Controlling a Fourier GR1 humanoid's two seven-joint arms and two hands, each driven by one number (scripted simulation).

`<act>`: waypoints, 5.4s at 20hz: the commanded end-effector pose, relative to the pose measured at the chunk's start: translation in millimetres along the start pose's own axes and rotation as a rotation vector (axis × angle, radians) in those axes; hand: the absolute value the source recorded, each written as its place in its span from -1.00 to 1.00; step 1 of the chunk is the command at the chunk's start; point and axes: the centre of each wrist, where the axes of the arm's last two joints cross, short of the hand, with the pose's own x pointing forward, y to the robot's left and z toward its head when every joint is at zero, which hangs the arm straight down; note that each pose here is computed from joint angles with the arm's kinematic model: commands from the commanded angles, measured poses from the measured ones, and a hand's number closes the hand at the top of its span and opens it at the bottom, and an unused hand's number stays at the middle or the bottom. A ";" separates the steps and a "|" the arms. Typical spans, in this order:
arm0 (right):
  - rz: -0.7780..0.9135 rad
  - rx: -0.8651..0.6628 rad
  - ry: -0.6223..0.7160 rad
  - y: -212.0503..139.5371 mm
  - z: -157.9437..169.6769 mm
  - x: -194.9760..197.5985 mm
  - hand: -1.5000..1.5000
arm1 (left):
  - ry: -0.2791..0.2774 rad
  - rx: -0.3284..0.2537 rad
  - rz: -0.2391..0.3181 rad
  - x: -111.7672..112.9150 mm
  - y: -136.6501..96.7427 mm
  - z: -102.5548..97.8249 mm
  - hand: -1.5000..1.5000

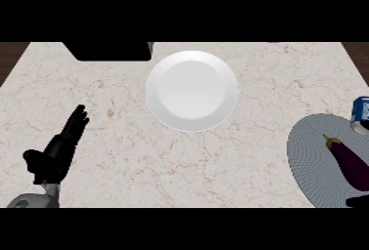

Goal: Pick the eggplant from the placemat and place it in the plate

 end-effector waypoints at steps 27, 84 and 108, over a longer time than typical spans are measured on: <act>0.268 0.191 0.292 46.3 -70.2 -2.8 -1.00 | -0.014 -0.013 0.008 12.0 8.3 -3.1 0.00; -0.060 -0.341 -0.481 -25.8 -68.0 208.6 1.00 | -0.007 0.000 -0.022 11.0 -17.8 -24.6 0.00; -0.250 -0.229 -0.297 102.8 -154.5 326.2 -1.00 | -0.030 -0.021 -0.006 10.6 -7.6 -17.2 0.00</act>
